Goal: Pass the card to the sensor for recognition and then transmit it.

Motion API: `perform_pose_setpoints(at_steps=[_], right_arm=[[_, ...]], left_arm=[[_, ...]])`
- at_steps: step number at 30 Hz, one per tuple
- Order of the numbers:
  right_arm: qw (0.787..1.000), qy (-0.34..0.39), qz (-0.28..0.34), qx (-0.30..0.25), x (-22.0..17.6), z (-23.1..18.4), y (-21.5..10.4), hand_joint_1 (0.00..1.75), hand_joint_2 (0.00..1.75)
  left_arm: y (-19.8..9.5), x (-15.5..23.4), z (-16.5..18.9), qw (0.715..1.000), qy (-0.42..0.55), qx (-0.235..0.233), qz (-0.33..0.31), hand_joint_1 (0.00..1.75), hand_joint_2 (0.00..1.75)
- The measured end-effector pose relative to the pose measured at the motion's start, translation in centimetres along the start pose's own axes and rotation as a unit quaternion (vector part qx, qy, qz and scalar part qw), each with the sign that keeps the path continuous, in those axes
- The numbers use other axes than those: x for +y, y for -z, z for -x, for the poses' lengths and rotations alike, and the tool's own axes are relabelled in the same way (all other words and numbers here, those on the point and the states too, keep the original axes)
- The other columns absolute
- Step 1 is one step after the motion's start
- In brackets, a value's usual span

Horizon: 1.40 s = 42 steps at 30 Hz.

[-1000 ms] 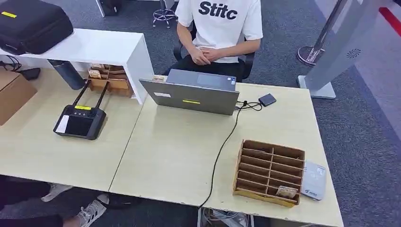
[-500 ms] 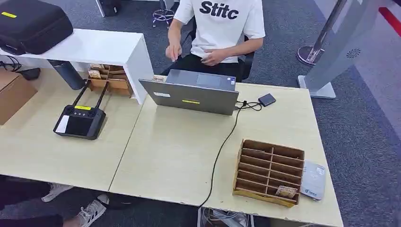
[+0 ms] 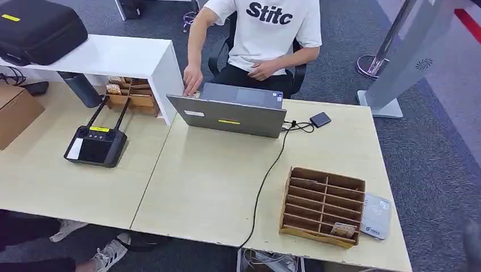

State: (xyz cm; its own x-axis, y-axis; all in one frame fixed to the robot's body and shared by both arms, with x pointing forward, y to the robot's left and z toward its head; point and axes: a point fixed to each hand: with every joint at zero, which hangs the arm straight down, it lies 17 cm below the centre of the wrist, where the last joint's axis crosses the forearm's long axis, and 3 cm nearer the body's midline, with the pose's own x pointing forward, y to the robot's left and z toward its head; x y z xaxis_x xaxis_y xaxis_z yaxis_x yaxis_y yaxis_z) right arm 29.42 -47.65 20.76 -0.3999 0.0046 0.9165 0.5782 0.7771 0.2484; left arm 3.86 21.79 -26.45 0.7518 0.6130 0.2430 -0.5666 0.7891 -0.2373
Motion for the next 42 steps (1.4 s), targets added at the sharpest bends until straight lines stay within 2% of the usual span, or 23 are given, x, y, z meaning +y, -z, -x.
perform_pose_setpoints(at_steps=[5,13,25,42], right_arm=[[0.994,-0.073,-0.059,-0.052,3.1,-1.9,0.6,0.00,1.75],[0.963,-0.181,-0.150,-0.133,8.8,-3.9,1.4,0.00,1.75],[0.887,-0.297,-0.260,-0.240,17.9,-4.8,2.4,0.00,1.75],[0.785,-0.386,-0.360,-0.325,30.6,-4.3,4.2,0.00,1.75]], left_arm=[[0.0,-0.2,0.0,1.000,0.003,-0.001,0.004,0.00,1.75],[0.0,-0.5,-0.4,1.000,0.005,-0.005,0.009,0.00,1.75],[0.2,-1.1,-1.0,1.000,0.019,-0.004,0.024,0.00,1.75],[0.5,-1.5,-2.0,0.998,0.048,0.003,0.037,0.00,1.75]])
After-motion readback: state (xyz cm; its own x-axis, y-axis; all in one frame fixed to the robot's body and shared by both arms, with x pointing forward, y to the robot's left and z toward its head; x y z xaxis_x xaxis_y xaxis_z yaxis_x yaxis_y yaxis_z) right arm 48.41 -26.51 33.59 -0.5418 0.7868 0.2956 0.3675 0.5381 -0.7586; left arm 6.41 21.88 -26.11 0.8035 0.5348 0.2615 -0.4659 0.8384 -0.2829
